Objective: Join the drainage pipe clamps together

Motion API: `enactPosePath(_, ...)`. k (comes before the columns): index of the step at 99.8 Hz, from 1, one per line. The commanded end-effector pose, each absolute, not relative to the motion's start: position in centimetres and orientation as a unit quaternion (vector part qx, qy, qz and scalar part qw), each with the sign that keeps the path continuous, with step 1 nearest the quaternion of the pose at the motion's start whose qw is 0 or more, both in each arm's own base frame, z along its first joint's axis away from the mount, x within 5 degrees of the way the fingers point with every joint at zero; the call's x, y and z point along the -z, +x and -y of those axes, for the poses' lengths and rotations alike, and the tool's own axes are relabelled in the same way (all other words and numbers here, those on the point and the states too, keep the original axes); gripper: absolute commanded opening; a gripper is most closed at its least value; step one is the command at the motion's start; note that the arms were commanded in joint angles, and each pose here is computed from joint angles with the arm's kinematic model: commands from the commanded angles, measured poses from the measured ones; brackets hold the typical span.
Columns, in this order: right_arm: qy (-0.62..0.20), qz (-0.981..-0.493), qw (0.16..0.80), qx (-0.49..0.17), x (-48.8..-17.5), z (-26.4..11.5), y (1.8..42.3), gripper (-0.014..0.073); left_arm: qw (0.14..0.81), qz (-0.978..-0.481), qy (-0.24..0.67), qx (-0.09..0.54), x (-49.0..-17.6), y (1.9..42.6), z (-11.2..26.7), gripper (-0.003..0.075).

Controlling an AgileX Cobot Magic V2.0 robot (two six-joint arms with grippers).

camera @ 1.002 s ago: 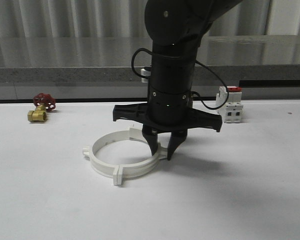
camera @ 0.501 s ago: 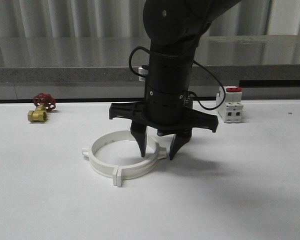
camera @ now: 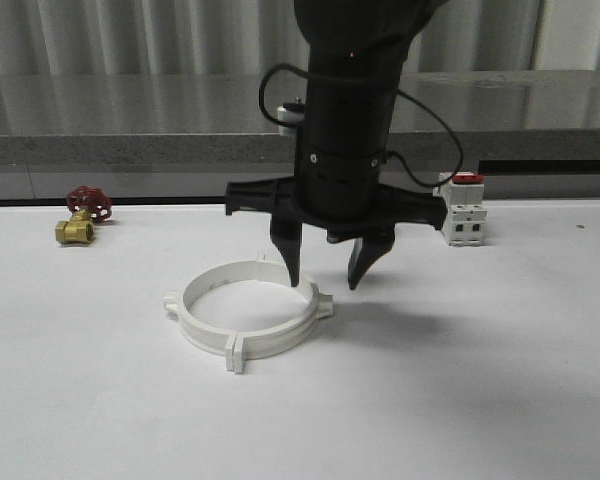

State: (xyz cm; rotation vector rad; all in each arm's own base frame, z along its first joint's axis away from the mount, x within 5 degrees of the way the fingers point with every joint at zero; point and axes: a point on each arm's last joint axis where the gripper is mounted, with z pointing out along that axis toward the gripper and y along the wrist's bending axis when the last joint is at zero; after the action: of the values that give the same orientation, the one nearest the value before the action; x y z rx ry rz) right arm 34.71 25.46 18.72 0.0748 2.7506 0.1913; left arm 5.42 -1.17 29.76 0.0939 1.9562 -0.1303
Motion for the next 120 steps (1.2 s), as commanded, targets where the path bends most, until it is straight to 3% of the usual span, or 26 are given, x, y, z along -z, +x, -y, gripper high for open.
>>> enactPosePath(1, 0.003, -0.957, 0.269, -0.114, -24.8, -25.2, 34.8, 0.0405, 0.590, -0.804, 0.033, 0.061, -31.1, 5.6, 1.2, -0.0021)
enactPosePath(36, -0.082, -0.917, 0.365, -0.140, -33.8, -23.1, 32.0, 0.0405, 0.590, -0.804, 0.033, 0.061, -31.1, 5.6, 1.2, -0.0021)
enactPosePath(60, -0.113, -0.899, 0.412, -0.102, -38.0, -18.7, 30.5, 0.0405, 0.590, -0.804, 0.033, 0.061, -31.1, 5.6, 1.2, -0.0021)
enactPosePath(80, -0.062, -0.902, 0.425, -0.056, -37.3, -11.8, 28.5, 0.0405, 0.590, -0.804, 0.033, 0.061, -31.1, 5.6, 1.2, -0.0021)
enactPosePath(108, 0.049, -0.887, 0.458, -0.009, -35.5, -2.3, 21.5, 0.0405, 0.590, -0.804, 0.033, 0.061, -31.1, 5.6, 1.2, -0.0021)
enactPosePath(120, 0.080, -0.879, 0.469, 0.007, -34.7, -0.3, 18.4, 0.0403, 0.590, -0.804, 0.033, 0.061, -31.1, 5.6, 1.2, -0.0021)
